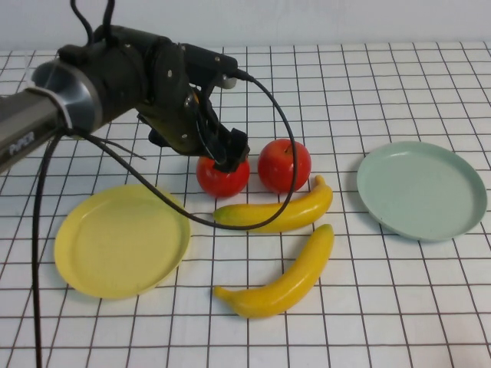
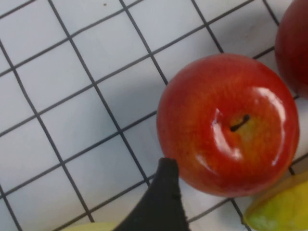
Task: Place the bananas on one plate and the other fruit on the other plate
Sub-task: Put one type of fruit in the left plate
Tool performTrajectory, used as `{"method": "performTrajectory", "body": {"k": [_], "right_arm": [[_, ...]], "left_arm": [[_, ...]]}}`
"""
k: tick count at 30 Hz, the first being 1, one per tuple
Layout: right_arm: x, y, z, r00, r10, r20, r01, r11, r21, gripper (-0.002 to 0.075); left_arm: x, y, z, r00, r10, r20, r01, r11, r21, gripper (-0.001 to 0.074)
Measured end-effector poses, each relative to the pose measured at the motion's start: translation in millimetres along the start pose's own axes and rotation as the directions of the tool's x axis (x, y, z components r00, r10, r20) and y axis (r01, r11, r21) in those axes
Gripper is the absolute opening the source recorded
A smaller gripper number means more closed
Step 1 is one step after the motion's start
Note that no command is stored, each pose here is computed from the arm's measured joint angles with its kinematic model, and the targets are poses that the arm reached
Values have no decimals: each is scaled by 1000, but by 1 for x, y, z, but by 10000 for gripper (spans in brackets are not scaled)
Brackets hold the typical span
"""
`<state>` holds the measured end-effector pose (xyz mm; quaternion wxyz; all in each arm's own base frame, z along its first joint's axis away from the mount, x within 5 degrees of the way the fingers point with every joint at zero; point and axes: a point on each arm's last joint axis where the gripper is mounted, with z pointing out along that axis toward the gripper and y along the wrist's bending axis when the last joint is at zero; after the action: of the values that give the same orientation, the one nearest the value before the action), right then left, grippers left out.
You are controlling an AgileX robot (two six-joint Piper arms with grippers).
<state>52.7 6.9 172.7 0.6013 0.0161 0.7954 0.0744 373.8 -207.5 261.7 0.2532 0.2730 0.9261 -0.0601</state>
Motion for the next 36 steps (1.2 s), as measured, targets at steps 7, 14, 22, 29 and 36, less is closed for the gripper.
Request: {"method": "performTrajectory", "body": {"k": [7,14,22,29,36], "right_arm": [[0,0,0,1000,0,0,0,1000,0,-16],[0,0,0,1000,0,0,0,1000,0,-16],[0,0,0,1000,0,0,0,1000,0,-16],[0,0,0,1000,0,0,0,1000,0,-16],[0,0,0,1000,0,0,0,1000,0,-16]], "left_arm": [[-4,2,32,999,31,-32,-32,999,-19,637],[-7,3,45,999,52,-4,-52,998,-20,638],[-9,3,54,998,56,12,-55,998,-22,638],[-9,4,55,999,53,12,-52,998,-22,578],[-10,5,45,998,54,18,-54,998,-36,577]]}}
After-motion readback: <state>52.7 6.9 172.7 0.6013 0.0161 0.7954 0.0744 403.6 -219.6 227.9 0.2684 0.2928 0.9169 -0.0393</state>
